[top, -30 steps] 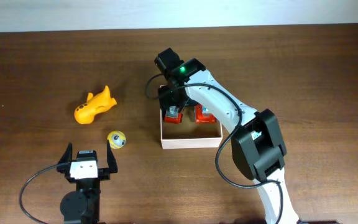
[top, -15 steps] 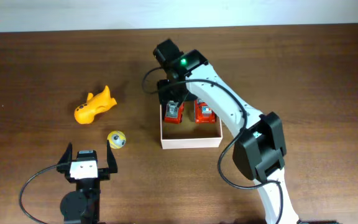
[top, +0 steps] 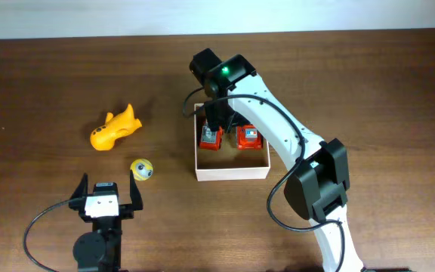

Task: Pack container
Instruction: 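Lower the truck into the box beside the first truck, then open the right gripper to release the truck in the box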

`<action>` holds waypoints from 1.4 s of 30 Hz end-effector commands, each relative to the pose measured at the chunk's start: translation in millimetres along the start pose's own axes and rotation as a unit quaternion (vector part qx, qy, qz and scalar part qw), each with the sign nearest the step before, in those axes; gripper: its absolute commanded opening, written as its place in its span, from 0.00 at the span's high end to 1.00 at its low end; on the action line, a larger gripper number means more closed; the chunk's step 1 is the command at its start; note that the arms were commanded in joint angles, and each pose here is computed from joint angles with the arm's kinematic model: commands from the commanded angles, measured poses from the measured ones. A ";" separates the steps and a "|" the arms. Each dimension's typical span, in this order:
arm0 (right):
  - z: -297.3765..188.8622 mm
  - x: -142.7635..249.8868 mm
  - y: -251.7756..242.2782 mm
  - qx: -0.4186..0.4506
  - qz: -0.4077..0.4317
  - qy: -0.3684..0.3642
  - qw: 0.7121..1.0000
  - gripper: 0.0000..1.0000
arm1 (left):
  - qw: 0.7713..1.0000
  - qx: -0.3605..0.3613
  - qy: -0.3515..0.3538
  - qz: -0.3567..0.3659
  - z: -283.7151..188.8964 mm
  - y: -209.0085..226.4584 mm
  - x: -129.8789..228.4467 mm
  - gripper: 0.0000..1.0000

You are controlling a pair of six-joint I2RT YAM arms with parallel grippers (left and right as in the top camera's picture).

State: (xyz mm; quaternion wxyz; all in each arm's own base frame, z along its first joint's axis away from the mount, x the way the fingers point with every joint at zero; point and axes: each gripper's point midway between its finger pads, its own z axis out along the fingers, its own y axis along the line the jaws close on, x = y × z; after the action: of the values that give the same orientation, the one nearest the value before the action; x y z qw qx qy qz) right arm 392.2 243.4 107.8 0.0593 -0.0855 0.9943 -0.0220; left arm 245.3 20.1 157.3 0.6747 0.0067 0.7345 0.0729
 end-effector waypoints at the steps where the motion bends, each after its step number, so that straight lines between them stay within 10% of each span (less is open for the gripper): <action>1: -8.7 -2.1 -8.7 0.022 -0.001 -0.020 1.000 0.47 | 1.000 0.001 -0.002 0.004 -0.2 0.1 0.2 0.01; 42: 53.0 -10.1 -10.4 0.019 -0.022 -0.038 0.999 0.47 | 1.000 0.001 -0.002 0.004 -0.2 0.1 0.2 0.01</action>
State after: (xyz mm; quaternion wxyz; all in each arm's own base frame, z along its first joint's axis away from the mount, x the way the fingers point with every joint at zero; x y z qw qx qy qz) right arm 411.6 238.2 56.5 0.1014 -0.1001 0.9890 -0.0397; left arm 245.4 20.1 157.1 0.6745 0.0067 0.7346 0.0729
